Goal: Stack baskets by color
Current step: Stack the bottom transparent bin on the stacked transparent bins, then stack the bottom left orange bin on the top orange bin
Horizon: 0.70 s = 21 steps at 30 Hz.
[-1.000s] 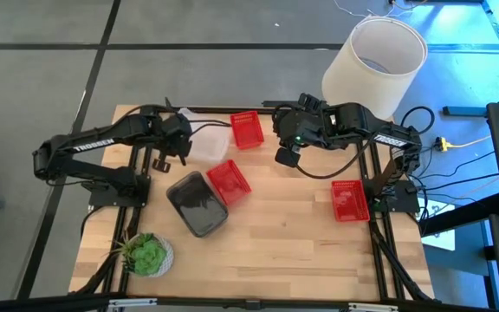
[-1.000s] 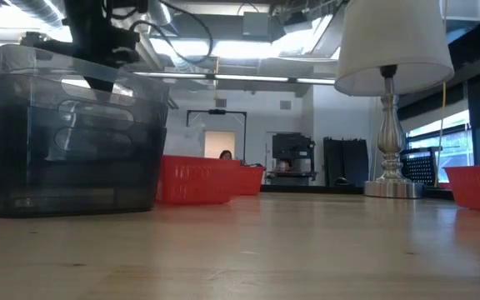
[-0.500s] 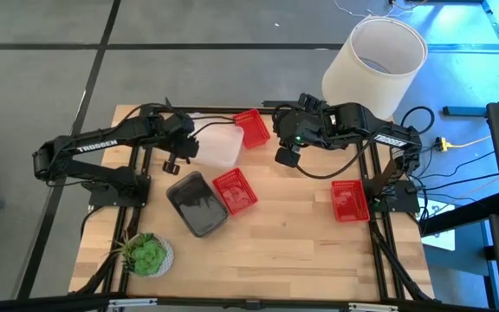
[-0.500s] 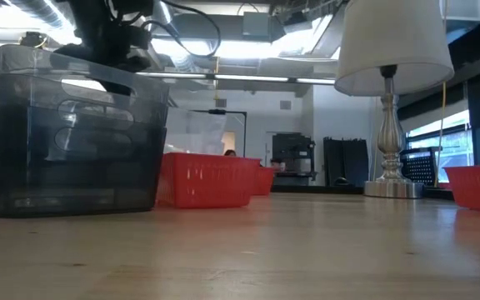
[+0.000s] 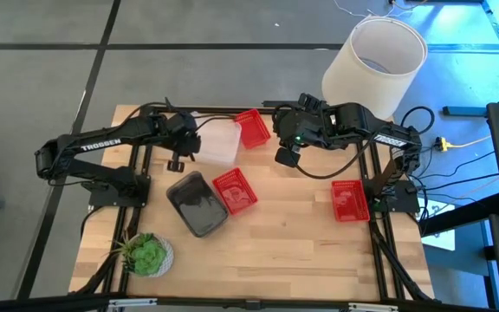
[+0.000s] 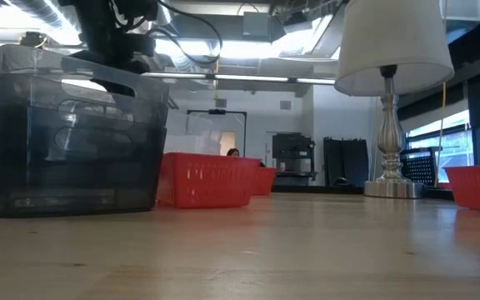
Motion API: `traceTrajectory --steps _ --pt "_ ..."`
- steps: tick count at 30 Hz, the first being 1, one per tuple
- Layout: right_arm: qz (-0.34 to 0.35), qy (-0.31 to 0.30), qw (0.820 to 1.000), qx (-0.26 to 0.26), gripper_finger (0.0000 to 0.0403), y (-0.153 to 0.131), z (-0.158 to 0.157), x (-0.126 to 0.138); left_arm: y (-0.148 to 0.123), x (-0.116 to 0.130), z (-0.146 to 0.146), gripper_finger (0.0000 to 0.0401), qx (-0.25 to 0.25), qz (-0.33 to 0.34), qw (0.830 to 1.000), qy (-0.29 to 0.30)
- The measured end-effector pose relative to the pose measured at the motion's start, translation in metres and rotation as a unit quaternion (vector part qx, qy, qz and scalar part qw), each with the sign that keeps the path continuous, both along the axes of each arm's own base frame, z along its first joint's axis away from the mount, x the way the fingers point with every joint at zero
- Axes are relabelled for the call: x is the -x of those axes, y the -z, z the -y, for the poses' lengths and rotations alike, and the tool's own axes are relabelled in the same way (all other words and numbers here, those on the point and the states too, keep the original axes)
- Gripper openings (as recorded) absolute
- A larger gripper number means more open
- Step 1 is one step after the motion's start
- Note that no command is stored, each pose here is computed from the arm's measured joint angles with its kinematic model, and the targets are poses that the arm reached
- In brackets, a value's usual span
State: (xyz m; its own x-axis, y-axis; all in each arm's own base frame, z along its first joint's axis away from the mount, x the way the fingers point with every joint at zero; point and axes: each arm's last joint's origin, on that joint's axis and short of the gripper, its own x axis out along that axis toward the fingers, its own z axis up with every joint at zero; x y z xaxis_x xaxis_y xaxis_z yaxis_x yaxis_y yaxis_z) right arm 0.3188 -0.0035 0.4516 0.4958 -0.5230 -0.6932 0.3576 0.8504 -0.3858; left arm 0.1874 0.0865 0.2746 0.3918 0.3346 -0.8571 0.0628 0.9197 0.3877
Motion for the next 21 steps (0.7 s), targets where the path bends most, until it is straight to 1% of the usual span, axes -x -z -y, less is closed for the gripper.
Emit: traceTrajectory --steps 5,8,10,12,14,17,19,21 --pt "0.0 0.0 1.0 0.0 0.0175 0.0 0.0 0.0 -0.002 -0.002 -0.001 0.0054 0.0 0.022 0.999 -0.029" --pt "0.0 -0.001 1.0 0.0 0.0175 0.0 0.0 0.0 -0.002 -0.002 -0.001 0.0064 -0.021 0.015 0.999 -0.045" --pt "-0.001 -0.006 1.0 -0.008 0.0175 0.0 0.0 0.0 -0.002 -0.003 0.001 0.0066 -0.046 0.006 0.997 -0.053" --pt "-0.001 -0.022 0.999 -0.037 0.0175 0.001 -0.001 0.0 -0.006 -0.001 0.004 0.0066 -0.068 0.008 0.995 -0.067" --pt "0.005 -0.032 0.996 -0.084 0.0175 0.002 -0.002 -0.001 -0.017 0.0 0.007 0.0066 -0.082 0.033 0.992 -0.087" --pt "0.007 -0.053 0.988 -0.147 0.0175 0.004 -0.004 -0.003 -0.036 0.003 0.013 0.0066 -0.089 0.072 0.99 -0.084" --pt "0.007 -0.048 0.985 -0.167 0.0175 0.009 -0.006 -0.008 -0.049 0.006 0.018 0.0066 -0.094 0.1 0.988 -0.077" --pt "0.01 -0.023 0.982 -0.185 0.0175 0.013 -0.006 -0.012 -0.063 0.011 0.023 0.0066 -0.096 0.131 0.984 -0.074"
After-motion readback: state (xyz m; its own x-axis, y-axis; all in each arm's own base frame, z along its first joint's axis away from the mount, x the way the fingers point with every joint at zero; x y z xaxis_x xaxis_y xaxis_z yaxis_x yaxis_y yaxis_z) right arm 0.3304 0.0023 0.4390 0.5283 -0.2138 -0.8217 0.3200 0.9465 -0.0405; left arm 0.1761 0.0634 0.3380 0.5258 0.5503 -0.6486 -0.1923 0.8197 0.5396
